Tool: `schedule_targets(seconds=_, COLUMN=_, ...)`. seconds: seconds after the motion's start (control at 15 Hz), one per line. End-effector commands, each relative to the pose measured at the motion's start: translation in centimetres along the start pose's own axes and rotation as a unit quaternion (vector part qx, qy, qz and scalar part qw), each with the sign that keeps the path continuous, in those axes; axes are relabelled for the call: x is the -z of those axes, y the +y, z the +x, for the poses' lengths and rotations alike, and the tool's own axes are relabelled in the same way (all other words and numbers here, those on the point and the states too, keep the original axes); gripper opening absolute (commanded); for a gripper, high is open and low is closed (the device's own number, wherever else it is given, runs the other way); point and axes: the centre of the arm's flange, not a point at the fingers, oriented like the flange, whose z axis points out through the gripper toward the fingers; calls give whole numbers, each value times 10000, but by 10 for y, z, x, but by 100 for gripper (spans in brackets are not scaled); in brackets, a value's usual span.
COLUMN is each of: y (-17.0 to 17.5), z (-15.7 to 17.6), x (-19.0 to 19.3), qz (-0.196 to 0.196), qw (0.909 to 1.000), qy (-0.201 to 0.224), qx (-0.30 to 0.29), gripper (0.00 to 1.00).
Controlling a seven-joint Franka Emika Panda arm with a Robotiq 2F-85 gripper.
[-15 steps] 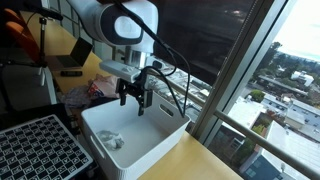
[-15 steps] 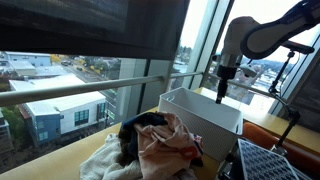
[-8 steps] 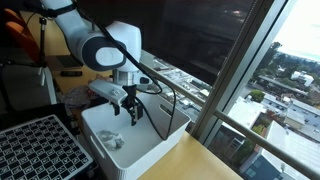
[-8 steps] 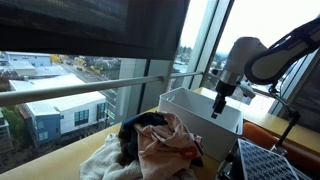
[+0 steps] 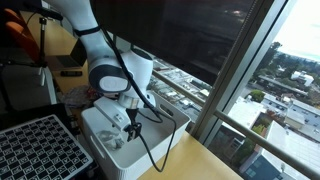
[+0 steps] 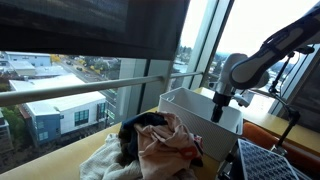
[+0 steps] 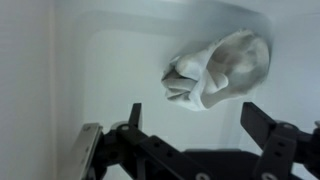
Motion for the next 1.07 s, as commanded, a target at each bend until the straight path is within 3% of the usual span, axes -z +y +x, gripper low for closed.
schedule_targets(seconds=0.0, y=11, z=20, x=-14, qz=405, qw=9991, qy=-101, qx=-3, gripper=100)
schedule_targets(seconds=0.47, y=12, z=30, x=-43, qz=485, qw=9978, qy=-442, qx=58, gripper=100)
schedule_targets(seconds=0.53, y=12, z=31, x=-46, qz=478, qw=9977, qy=-475, qx=66, gripper=96)
schedule_targets(seconds=0.6, y=12, z=32, x=-49, qz=473, qw=9975, qy=-516, qx=73, gripper=74)
schedule_targets(seconds=0.73, y=12, z=33, x=-54, qz=466, qw=9972, qy=-581, qx=91, gripper=69)
schedule_targets(seconds=1.0, y=11, z=38, x=-56, qz=421, qw=9963, qy=-731, qx=130, gripper=37)
